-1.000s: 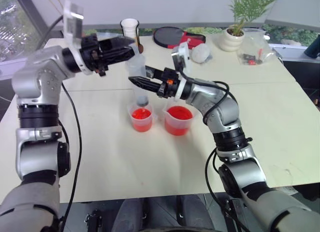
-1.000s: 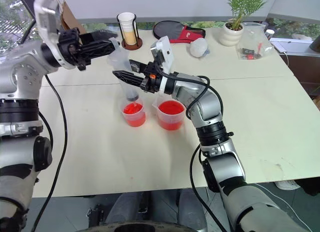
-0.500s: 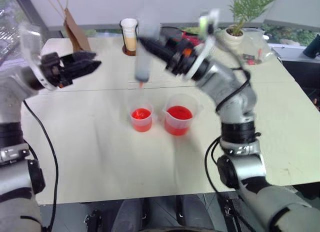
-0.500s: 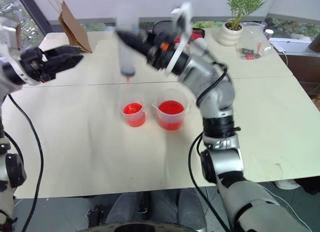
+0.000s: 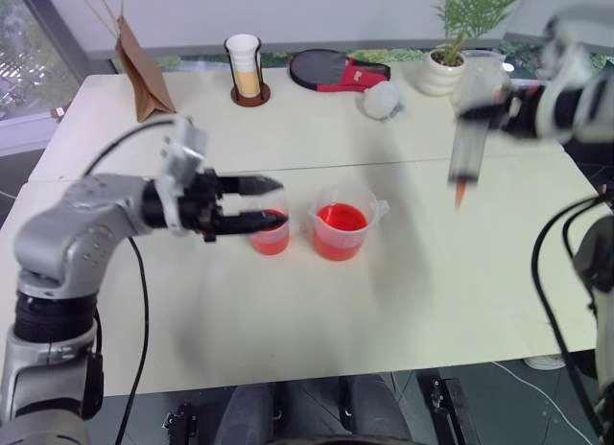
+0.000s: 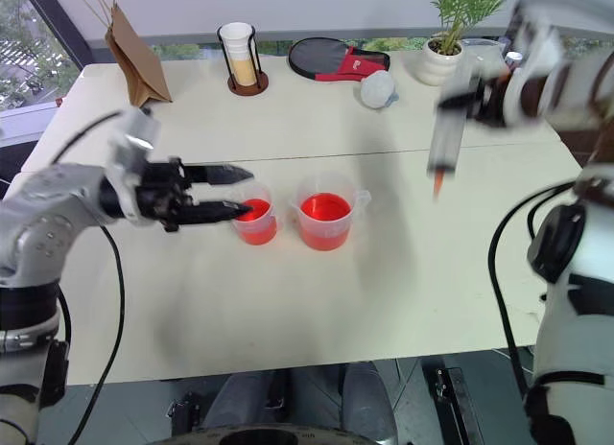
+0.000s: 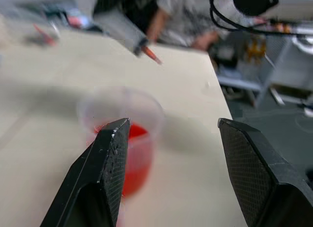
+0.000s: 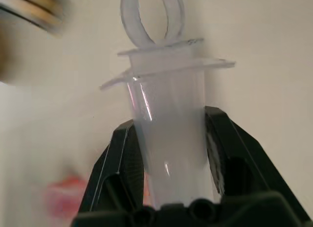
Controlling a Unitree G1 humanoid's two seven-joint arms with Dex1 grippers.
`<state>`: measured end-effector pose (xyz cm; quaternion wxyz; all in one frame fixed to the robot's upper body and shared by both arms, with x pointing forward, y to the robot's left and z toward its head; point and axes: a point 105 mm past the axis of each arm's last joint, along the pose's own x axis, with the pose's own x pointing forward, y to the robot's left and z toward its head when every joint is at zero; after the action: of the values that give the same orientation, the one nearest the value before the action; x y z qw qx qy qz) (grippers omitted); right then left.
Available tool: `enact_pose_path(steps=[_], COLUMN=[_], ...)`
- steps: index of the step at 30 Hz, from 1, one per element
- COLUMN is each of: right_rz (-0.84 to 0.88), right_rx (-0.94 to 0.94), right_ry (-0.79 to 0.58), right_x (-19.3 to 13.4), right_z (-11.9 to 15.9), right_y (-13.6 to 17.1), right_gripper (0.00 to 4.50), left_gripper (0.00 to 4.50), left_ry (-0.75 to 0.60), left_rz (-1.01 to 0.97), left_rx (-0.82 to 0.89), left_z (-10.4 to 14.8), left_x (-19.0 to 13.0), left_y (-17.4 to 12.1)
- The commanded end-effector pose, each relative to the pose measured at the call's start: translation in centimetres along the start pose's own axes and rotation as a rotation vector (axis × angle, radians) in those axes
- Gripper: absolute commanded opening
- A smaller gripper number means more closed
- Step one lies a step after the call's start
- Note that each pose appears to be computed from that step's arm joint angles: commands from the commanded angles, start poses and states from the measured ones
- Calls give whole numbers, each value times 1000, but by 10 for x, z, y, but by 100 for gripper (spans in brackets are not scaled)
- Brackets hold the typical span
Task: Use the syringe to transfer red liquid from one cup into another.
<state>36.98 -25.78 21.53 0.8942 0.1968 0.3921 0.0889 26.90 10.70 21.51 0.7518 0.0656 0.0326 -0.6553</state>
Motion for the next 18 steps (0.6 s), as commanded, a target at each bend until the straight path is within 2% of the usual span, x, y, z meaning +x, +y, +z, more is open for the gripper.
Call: enact_pose_path(steps=[1,6,13,15,16,18], right_rz=[-4,-22,-84,-97,-100,-98], right_rx=[-11,6,18,18,17,11], right_ry=[0,74,109,107,106,97], right_x=[-4,19,36,39,40,39], right_z=[-4,-27,-42,-43,-43,-41], right_y=[-6,-11,-19,-20,-20,-19], right_gripper=[142,142,142,244,274,383], left_gripper=[293,293,293,300,300,300], left_ry=[27,42,44,29,22,6], left_rz=[-10,-34,-20,-5,2,24], left_rx=[75,83,87,84,80,73], left_z=[3,1,1,3,4,7], left_x=[3,8,10,10,10,7], left_y=[-5,-9,-7,-5,-4,-1])
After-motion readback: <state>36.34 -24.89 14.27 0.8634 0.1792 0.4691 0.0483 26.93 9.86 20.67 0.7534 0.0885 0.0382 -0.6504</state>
